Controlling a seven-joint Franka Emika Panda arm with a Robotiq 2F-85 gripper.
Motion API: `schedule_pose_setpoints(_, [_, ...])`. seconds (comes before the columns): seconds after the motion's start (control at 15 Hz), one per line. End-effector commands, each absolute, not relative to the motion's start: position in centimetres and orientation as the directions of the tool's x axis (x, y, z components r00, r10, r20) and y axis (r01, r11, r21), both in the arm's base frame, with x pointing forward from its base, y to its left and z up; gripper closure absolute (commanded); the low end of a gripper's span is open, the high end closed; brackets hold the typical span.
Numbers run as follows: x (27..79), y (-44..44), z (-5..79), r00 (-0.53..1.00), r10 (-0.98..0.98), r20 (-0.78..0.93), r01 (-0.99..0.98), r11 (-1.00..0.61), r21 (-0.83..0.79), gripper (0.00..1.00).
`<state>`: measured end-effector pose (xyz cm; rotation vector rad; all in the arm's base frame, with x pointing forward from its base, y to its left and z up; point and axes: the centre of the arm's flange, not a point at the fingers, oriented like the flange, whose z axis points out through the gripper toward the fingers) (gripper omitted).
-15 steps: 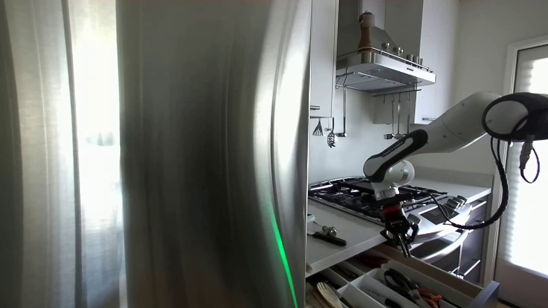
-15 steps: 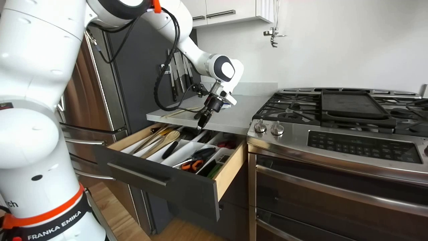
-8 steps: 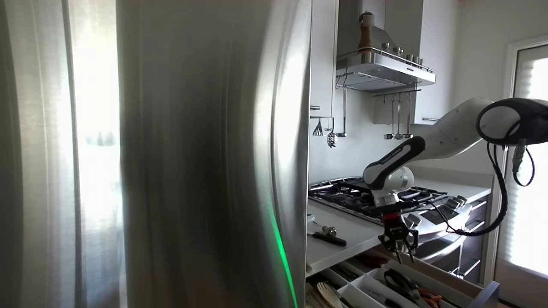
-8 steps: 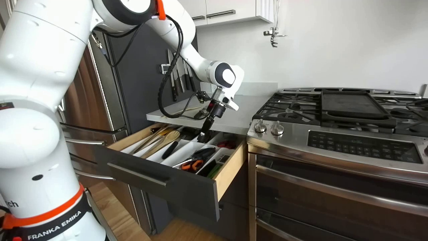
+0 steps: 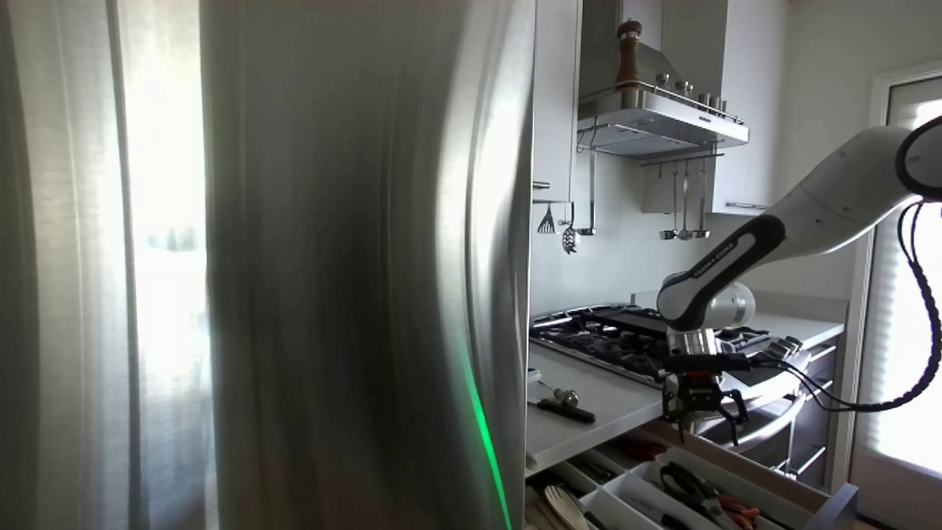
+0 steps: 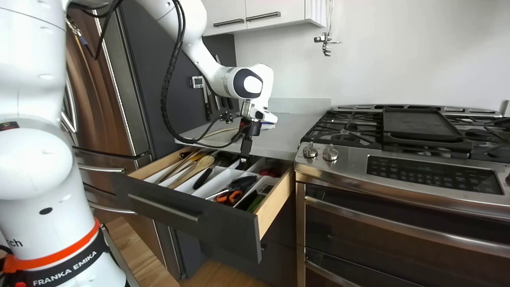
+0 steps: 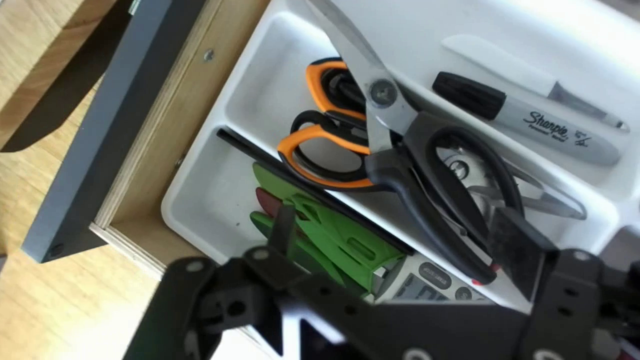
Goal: Pick up the black scissors from the countertop and place it in the second far right compartment of the opened drawer then rotate the black scissors anticlockwise twice
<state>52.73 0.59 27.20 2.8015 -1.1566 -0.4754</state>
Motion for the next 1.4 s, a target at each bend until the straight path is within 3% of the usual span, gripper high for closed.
schedule_pose_setpoints(0.0, [52.0,0.6,27.6,0.678,-0.692,-0.248,-0.671,-0.721,0.173,0.00])
schedule_pose_setpoints(0.33, [51.9,1.2,26.0,0.767,-0.571,-0.293,-0.548,-0.820,0.164,0.00])
schedule_pose_setpoints(0.4, [52.1,1.2,25.5,0.785,-0.544,-0.297,-0.522,-0.838,0.156,0.09])
schedule_pose_setpoints(0.47, [52.2,1.2,24.9,0.801,-0.514,-0.306,-0.493,-0.857,0.150,0.26])
schedule_pose_setpoints(1.07, [54.1,1.3,20.7,0.953,-0.252,-0.166,-0.249,-0.968,0.039,0.96])
schedule_pose_setpoints(1.33, [54.5,1.9,19.3,0.978,-0.171,-0.122,-0.173,-0.985,-0.009,1.00])
